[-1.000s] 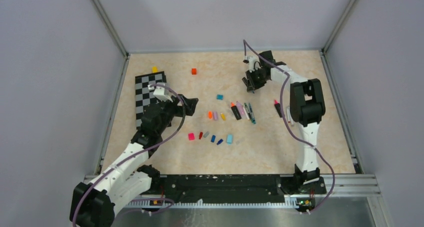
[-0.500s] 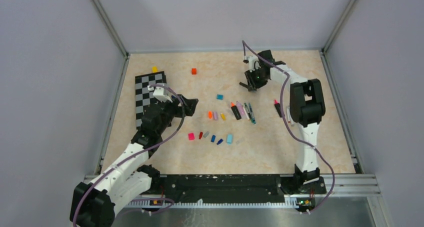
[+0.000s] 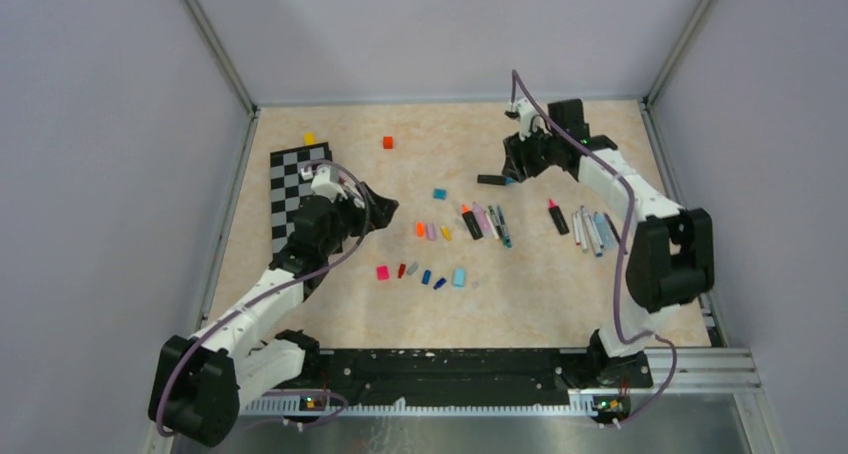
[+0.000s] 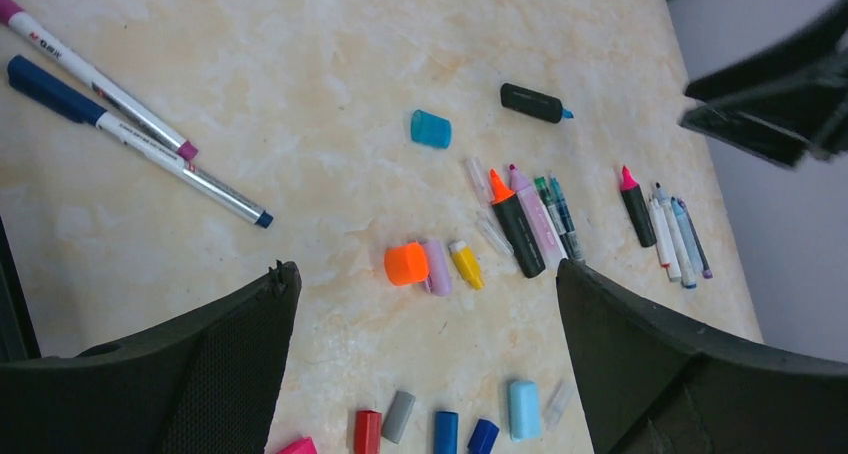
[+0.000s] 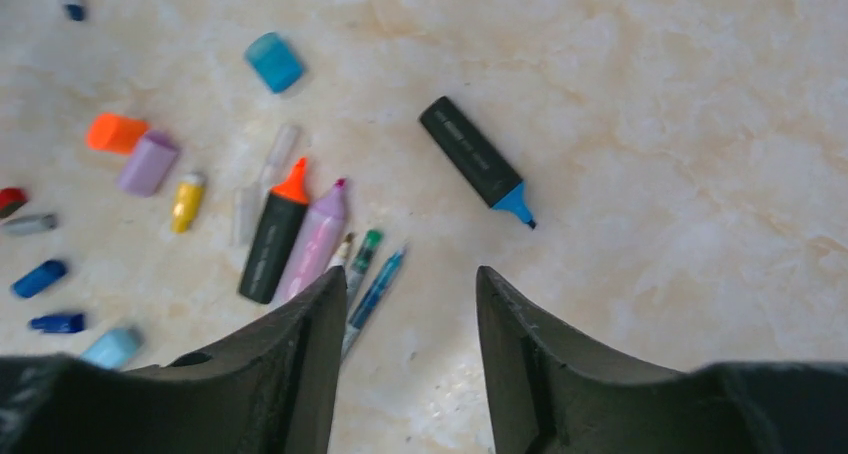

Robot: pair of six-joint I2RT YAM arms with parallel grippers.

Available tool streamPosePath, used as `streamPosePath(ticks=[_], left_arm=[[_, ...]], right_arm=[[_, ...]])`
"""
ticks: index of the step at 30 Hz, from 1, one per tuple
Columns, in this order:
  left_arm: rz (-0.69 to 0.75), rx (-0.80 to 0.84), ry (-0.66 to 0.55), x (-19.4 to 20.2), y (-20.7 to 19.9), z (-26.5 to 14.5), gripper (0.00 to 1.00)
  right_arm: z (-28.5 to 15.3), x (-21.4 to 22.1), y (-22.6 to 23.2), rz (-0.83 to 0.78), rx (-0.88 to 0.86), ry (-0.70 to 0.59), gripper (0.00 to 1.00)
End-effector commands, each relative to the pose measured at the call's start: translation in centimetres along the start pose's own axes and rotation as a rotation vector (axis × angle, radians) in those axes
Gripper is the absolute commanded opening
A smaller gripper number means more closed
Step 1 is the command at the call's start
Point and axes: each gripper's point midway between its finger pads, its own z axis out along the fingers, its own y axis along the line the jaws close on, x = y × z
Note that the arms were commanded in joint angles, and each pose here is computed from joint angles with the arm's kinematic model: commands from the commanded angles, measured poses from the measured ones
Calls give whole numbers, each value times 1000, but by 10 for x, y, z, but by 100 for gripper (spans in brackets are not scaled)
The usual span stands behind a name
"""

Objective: Open the pen caps
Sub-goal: Place the pen at the center of the board.

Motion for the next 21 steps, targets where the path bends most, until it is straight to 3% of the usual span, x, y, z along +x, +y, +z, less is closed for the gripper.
streamPosePath(ticks=[1, 5, 15, 21], left_arm=[[-141, -125, 3, -13, 8, 10, 99], [-153, -208, 82, -2, 22, 23, 99], [-156, -790, 304, 8, 91, 44, 92], [-160, -874, 432, 32, 105, 72, 75]], right_arm=[[-55, -25, 38, -75, -167, -236, 52], [-88, -17, 68, -84, -294, -393, 56], [-81, 7, 69, -15, -342, -395, 56], [-76, 12, 67, 0, -342, -377, 56]])
